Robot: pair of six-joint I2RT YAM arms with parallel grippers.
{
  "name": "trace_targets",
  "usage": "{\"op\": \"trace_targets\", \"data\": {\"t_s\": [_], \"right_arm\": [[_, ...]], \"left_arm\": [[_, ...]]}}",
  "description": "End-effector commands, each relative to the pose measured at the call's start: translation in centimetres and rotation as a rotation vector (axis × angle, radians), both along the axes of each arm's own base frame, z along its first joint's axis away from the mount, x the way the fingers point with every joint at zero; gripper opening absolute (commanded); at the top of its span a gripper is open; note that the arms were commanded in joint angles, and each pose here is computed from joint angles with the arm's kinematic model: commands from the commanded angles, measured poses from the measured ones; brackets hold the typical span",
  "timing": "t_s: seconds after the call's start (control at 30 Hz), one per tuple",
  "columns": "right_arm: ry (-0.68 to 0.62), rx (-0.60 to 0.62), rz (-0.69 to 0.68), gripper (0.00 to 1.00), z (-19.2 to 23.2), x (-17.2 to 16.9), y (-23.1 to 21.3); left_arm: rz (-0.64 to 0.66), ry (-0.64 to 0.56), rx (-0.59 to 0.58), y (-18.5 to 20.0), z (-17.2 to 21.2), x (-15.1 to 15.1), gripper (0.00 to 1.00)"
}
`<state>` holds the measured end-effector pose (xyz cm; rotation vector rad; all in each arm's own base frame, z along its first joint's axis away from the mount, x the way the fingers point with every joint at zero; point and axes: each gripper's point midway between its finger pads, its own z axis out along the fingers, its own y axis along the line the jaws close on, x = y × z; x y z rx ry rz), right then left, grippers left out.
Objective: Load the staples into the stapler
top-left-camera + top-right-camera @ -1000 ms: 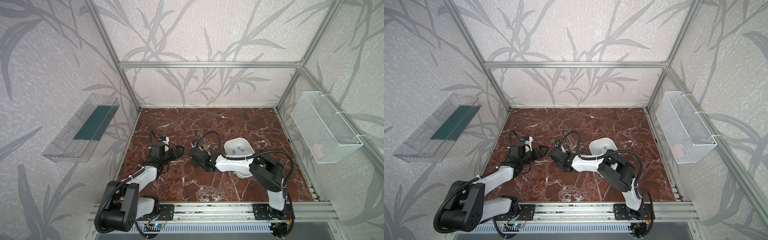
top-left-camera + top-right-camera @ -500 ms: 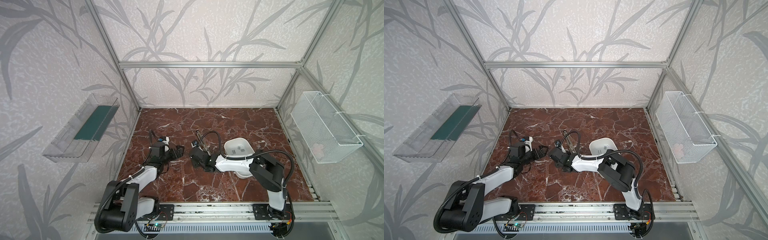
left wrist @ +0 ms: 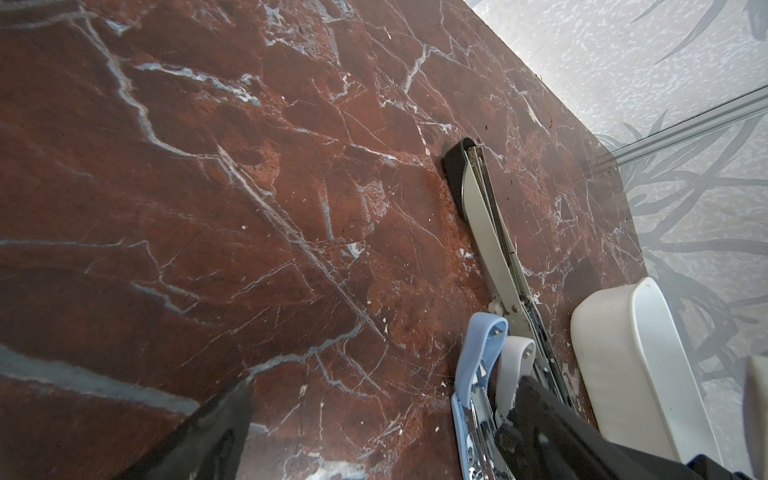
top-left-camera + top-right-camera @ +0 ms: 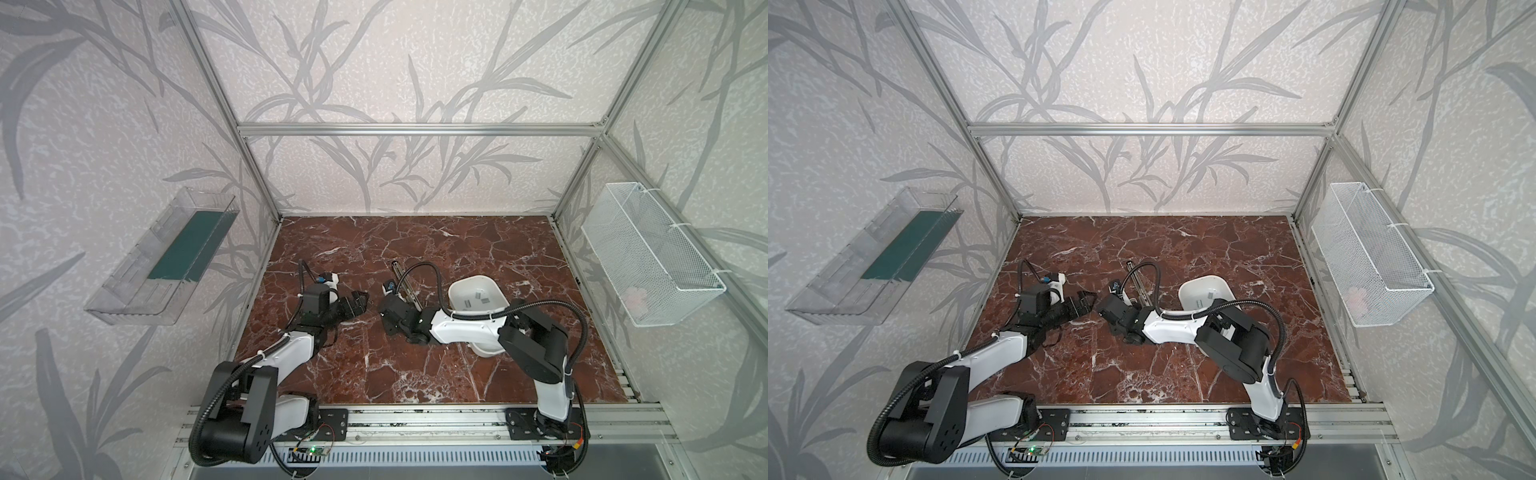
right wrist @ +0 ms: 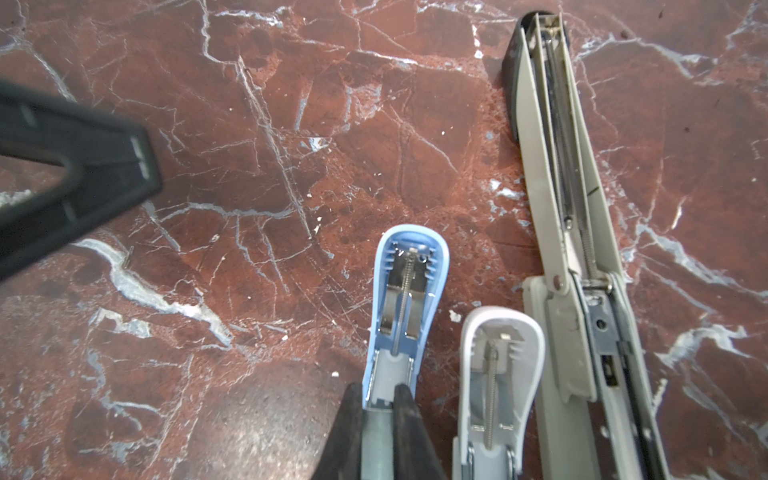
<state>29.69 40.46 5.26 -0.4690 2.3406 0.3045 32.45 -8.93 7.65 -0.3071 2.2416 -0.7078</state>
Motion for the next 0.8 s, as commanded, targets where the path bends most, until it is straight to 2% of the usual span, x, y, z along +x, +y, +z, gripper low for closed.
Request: {"op": "trace_targets", "data": {"t_s": [0.0, 0.77], "right_arm": [[0.009, -0.013, -0.014, 0.06, -1.0, 0.1, -0.3], [0.043, -0.013, -0.024, 0.06, -1.1, -1.1, -1.7]], "left_arm": [[0.001, -0.032, 0.006, 0.1, 0.8, 0.5, 0.99], [-0.006, -0.04, 0.001, 0.0, 0.9, 0.4, 0.99]]}}
